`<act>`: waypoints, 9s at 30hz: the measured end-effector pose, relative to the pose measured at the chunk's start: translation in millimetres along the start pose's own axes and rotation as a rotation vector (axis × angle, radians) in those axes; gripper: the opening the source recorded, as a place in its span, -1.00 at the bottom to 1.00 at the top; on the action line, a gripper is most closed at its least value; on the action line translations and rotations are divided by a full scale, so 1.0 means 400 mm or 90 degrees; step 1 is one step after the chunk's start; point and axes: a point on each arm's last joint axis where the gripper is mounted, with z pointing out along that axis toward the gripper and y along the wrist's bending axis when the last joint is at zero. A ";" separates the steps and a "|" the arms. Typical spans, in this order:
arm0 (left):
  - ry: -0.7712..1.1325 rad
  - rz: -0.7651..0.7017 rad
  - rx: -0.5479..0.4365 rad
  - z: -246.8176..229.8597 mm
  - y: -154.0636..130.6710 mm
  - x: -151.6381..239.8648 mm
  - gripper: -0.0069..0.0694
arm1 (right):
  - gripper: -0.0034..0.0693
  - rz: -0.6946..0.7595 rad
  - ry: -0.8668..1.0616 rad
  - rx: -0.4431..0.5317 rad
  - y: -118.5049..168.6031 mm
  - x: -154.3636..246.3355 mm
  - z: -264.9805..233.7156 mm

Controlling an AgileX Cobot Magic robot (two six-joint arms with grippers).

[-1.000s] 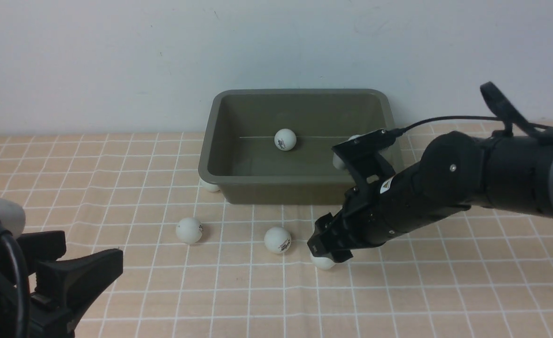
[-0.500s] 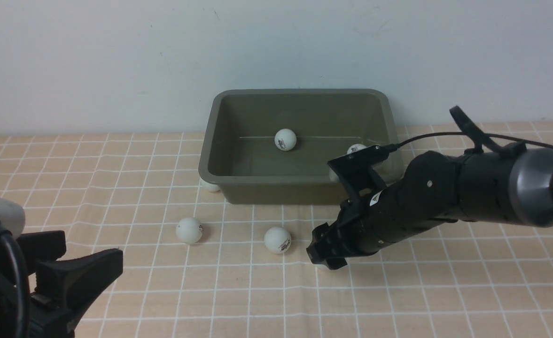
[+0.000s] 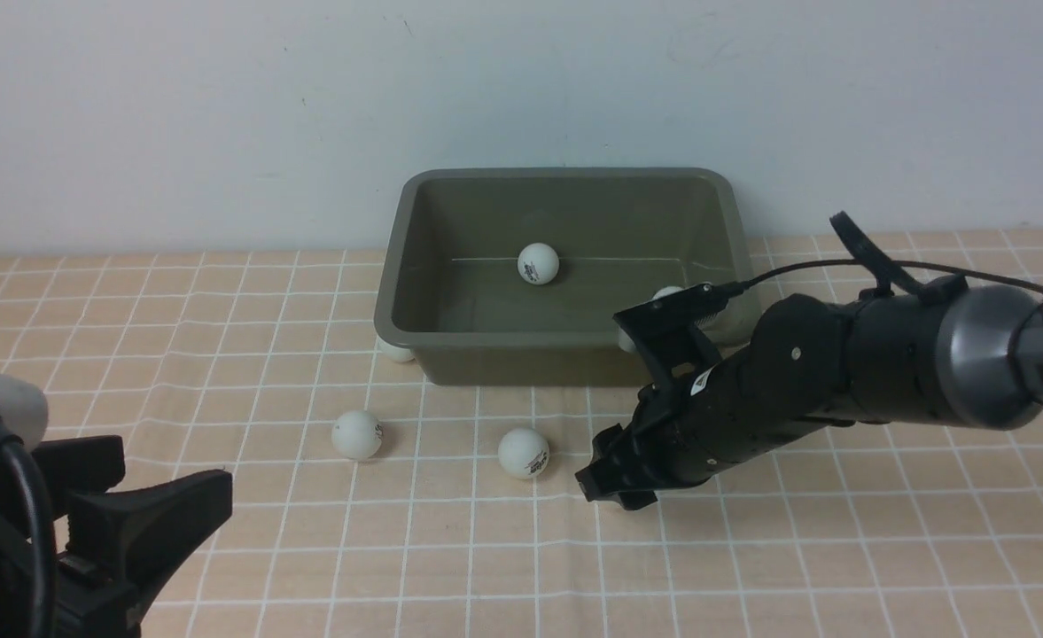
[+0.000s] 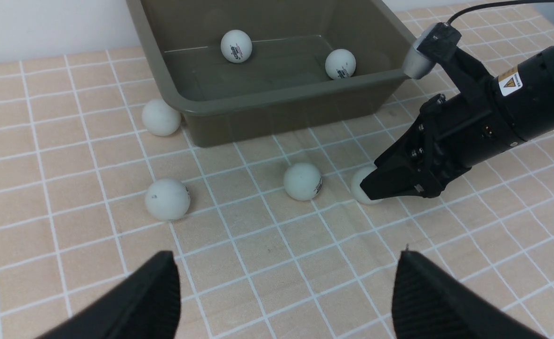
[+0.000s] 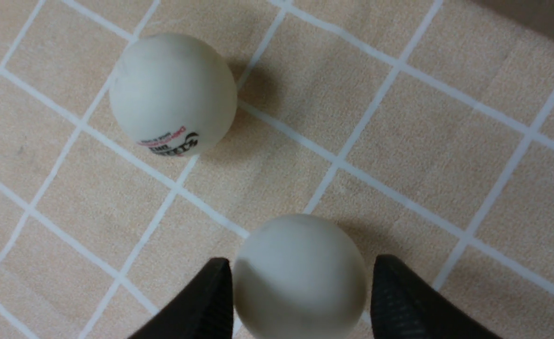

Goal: Put the table tennis balls into the box on the light coffee tablecloth.
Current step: 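Reach for and grasp a ping pong ball on the table, then release the ping pong ball into the bin and lift the gripper away, then reach for and grasp a ping pong ball on the table beside the basket, then drop the ball into the bin, then reach for and grasp a ping pong ball on the table beside the basket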

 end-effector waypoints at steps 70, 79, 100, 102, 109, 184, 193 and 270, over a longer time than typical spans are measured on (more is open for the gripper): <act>0.101 0.020 0.094 0.053 -0.014 -0.016 0.52 | 0.35 -0.144 -0.290 0.098 -0.103 -0.297 -0.432; 0.191 0.042 0.136 0.229 0.037 -0.116 0.46 | 0.35 -0.213 -0.274 0.117 -0.049 -0.240 -0.613; 0.301 0.105 0.173 0.602 0.009 -0.061 0.18 | 0.35 -0.205 -0.241 0.125 -0.048 -0.221 -0.629; 0.301 0.106 0.158 0.624 0.013 -0.049 0.18 | 0.35 -0.206 -0.236 0.124 -0.048 -0.220 -0.628; 0.326 0.101 0.145 0.715 0.032 -0.009 0.24 | 0.35 -0.202 -0.234 0.122 -0.047 -0.219 -0.628; 0.459 0.023 0.040 0.558 0.300 -0.125 0.21 | 0.35 -0.179 -0.208 0.083 -0.037 -0.208 -0.622; 0.472 0.051 0.094 0.679 0.297 -0.032 0.24 | 0.35 -0.179 -0.209 0.081 -0.036 -0.209 -0.622; 0.349 0.369 0.157 0.812 0.320 -0.029 0.49 | 0.35 -0.208 -0.197 0.102 -0.042 -0.206 -0.622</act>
